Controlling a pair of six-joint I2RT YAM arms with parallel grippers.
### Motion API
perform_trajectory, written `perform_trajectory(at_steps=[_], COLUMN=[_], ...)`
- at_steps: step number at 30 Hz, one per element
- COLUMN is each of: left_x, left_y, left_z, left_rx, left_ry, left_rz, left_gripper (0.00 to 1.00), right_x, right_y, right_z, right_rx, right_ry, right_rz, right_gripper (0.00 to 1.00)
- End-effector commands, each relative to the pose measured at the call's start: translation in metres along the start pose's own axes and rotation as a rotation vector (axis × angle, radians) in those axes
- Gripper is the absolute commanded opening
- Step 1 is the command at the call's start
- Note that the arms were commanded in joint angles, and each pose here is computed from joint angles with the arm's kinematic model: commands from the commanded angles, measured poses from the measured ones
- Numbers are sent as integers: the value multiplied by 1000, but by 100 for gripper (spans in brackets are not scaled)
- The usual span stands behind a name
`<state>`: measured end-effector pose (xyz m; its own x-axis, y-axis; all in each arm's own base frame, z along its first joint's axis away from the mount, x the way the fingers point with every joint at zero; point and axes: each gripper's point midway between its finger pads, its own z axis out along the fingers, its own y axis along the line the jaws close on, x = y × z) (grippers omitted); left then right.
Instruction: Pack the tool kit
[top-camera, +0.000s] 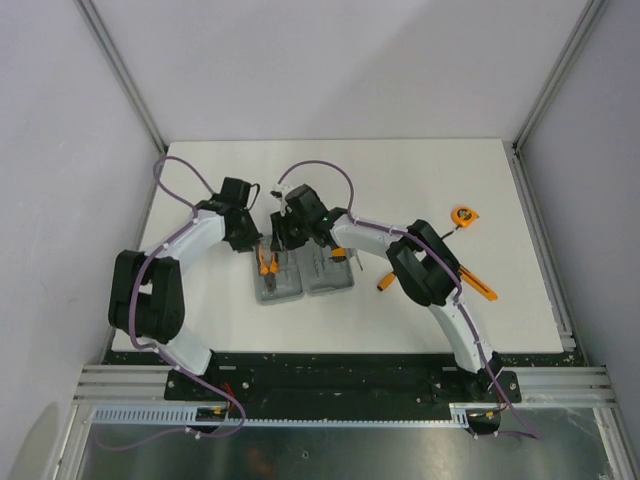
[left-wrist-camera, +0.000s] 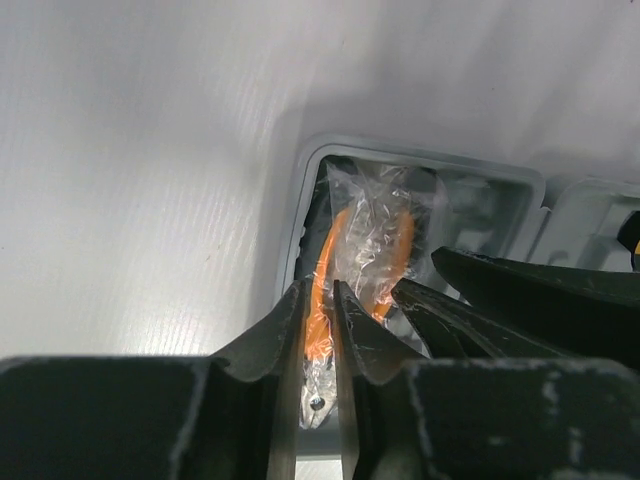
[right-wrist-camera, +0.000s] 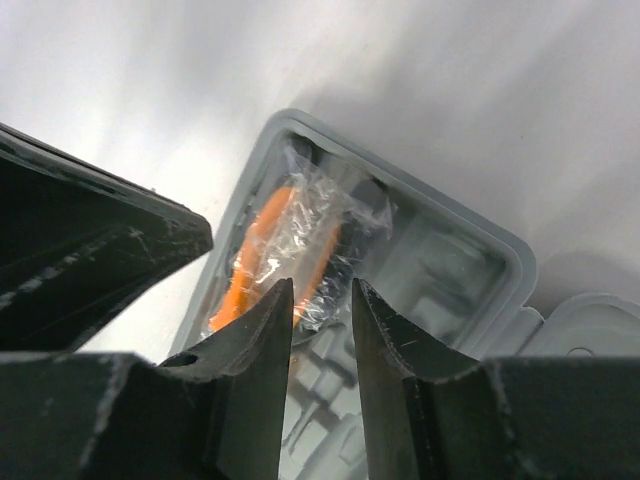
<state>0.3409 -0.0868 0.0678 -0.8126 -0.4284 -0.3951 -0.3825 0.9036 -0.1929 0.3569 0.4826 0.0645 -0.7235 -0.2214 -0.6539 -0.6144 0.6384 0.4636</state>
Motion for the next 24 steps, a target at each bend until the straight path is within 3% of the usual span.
perform_trajectory(at_steps=[1,8,15,24], left_x=[-13,0,16,29], left_y=[-9,-12,1,20], left_z=[3,24,36,41], left_rx=[31,49,33,-19], left_ry=[-13,51,99,117], left_rz=[16,23,-1,-9], left_gripper=[20,15,4,1], right_x=[2,13,28,47], right_y=[-5,-11,-18,-27], right_z=[9,16,18,25], right_rx=[26,33,39,51], right_ry=[15,43,81,130], right_rz=[-20,-10,-7,-10], right_gripper=[35,24,5,6])
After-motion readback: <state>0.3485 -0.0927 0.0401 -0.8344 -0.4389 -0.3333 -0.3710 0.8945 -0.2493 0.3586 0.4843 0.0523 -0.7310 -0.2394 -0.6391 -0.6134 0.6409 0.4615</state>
